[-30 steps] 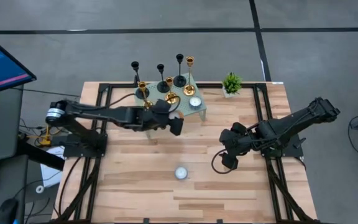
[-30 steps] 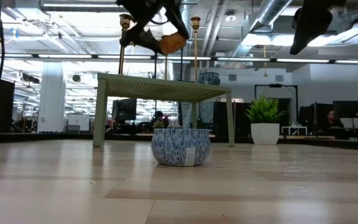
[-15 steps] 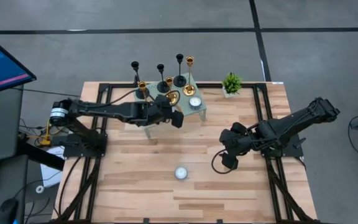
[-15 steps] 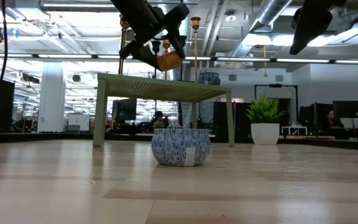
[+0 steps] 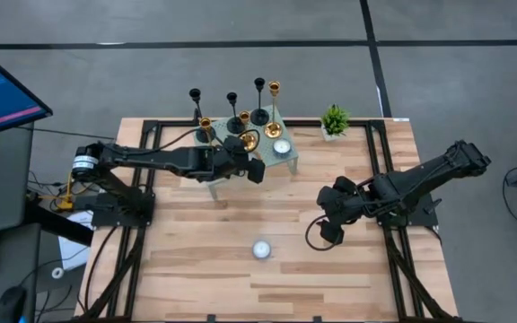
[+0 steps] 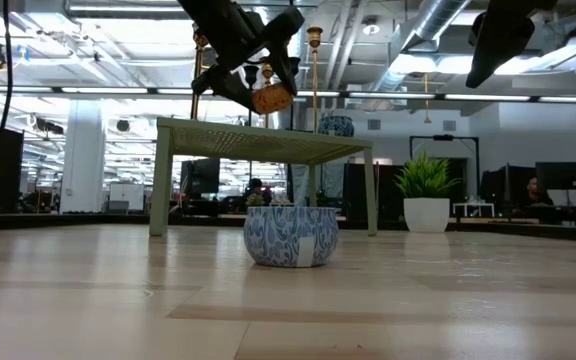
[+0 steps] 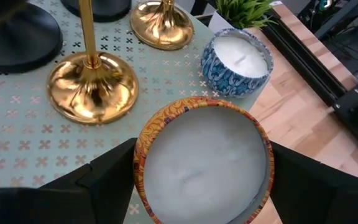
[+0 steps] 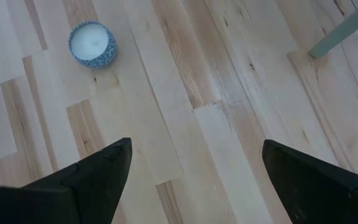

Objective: Pick & Place candle stick holders
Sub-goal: Put the orange scented candle on the shelf

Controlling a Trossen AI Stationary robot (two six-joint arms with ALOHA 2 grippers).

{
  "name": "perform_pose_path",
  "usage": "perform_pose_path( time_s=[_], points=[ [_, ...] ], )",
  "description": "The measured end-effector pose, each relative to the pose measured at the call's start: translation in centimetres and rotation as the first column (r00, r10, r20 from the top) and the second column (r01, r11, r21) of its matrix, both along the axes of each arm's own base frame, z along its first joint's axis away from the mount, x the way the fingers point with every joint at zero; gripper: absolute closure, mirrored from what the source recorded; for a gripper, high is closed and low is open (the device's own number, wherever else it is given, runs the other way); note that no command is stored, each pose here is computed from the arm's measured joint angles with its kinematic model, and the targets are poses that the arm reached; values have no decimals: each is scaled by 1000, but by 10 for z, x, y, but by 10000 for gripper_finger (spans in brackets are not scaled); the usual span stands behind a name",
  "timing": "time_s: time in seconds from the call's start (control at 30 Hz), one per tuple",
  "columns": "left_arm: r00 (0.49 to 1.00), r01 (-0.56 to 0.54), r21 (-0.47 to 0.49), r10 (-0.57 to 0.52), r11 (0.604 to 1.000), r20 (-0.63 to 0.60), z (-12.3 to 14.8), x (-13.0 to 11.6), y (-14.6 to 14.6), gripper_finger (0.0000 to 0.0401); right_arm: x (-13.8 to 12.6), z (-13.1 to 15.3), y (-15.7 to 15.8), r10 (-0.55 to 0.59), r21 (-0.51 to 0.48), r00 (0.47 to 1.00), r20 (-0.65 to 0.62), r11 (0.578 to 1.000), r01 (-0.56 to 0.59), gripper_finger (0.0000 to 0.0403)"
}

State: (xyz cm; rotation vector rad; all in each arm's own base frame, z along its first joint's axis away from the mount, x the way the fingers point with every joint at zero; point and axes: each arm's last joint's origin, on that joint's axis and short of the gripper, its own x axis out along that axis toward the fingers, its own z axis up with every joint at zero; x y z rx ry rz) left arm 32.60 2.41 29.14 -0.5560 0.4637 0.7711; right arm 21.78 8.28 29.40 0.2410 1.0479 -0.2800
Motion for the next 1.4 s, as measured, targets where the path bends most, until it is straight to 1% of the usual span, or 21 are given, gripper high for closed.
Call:
perform_pose_path(
  time_s=[0.2, 0.43, 0.6, 1.1, 1.23, 1.4],
  points=[
    [1000, -6, 6, 6, 1000, -1, 0, 0, 0, 94, 0, 0, 0, 2, -2, 1000, 0, 1000, -2, 51],
    [999, -15, 17, 16, 1000, -43, -12, 7, 2, 94, 0, 0, 0, 0, -6, 1000, 4, 1000, 0, 51],
    [998, -42, 35, 44, 998, -41, -11, 5, 6, 94, 0, 0, 0, -1, -5, 1000, 5, 1000, 1, 51],
    [998, -44, 27, 45, 999, -44, -12, 6, 9, 94, 0, 0, 0, 0, -4, 1000, 5, 1000, 0, 51],
    [998, -31, 39, 33, 999, -54, -12, 6, 8, 94, 0, 0, 0, 0, -5, 1000, 5, 1000, 0, 51],
    [997, -44, 52, 47, 998, -68, -16, 8, 9, 94, 0, 0, 0, 0, -4, 1000, 5, 1000, 0, 51]
  ],
)
